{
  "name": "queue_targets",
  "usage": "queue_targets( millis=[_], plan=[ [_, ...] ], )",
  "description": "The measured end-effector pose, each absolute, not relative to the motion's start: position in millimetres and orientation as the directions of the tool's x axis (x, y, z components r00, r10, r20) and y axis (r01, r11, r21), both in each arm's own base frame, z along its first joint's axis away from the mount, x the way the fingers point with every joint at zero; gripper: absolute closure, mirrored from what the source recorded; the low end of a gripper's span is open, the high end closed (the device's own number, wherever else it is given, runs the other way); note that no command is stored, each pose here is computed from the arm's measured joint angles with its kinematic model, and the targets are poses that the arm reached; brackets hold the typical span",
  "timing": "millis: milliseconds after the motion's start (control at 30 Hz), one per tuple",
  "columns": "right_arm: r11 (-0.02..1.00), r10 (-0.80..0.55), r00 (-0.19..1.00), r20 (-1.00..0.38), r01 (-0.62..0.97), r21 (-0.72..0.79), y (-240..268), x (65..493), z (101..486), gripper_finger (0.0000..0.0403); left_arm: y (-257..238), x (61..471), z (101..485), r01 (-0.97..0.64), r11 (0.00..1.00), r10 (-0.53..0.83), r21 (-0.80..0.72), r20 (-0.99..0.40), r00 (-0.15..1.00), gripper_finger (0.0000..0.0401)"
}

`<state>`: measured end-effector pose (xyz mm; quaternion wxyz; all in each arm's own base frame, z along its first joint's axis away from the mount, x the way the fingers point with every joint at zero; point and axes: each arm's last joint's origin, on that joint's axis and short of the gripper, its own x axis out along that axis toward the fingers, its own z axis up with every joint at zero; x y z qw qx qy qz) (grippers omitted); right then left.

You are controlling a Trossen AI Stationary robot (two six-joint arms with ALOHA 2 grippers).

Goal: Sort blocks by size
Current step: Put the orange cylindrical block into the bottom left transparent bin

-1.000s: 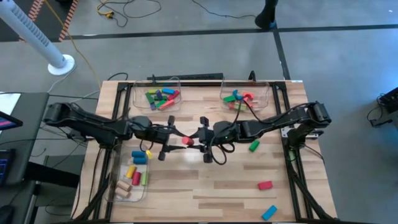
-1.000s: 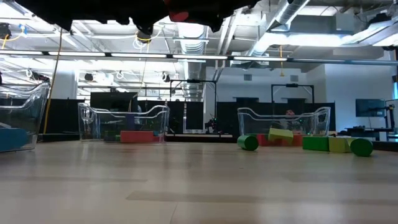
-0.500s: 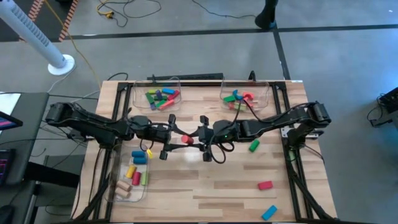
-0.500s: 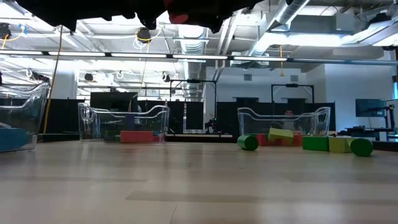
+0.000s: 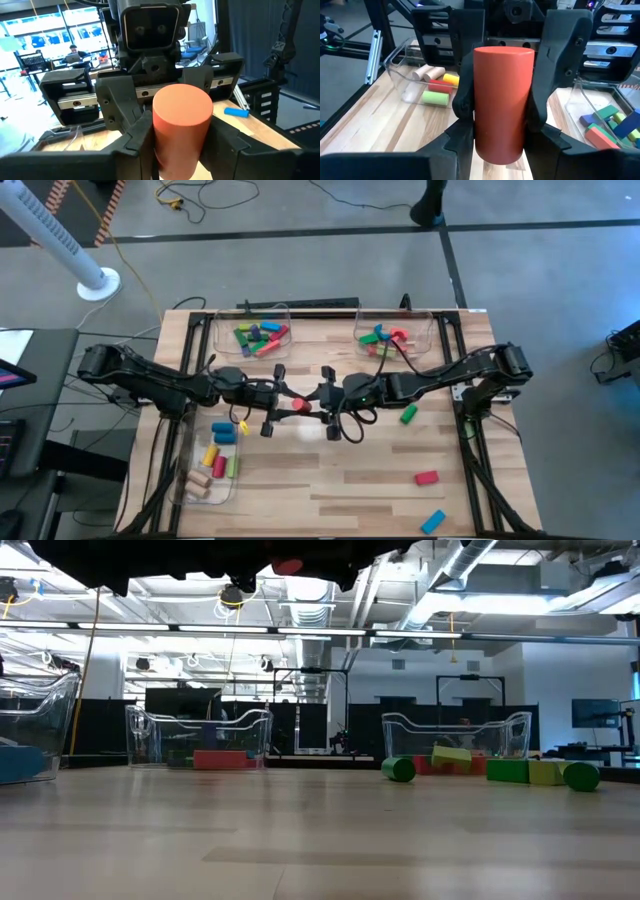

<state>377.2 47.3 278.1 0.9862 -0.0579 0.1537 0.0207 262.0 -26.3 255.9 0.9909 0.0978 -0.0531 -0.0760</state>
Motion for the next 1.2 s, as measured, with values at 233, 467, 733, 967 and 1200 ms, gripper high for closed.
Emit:
queue_targets(
  millis=[233,467,733,967,1200],
  plan=[
    [0.992,0.008,0.939,-0.343,-0.050,-0.114,46,376,274,0.0202,-26,258,255,0.149,0.968,-0.160,0.202,0.039,0.986,0.0272],
    [0.992,-0.004,0.924,-0.383,-0.045,-0.120,45,375,270,0.0135,-25,237,268,0.171,0.964,-0.170,0.206,-0.019,0.985,0.0272],
    [0.994,-0.029,0.883,-0.468,-0.024,-0.108,44,371,262,0.0125,-23,190,273,0.201,0.969,-0.166,0.147,-0.219,0.961,0.0272],
    [0.996,-0.033,0.841,-0.540,-0.019,-0.091,44,367,255,0.0125,-23,145,265,0.167,0.986,-0.157,-0.012,-0.422,0.893,0.0272],
    [0.996,-0.034,0.808,-0.588,-0.018,-0.082,45,363,250,0.0125,-26,110,253,0.150,0.970,-0.234,-0.189,-0.577,0.783,0.0272]
  ],
)
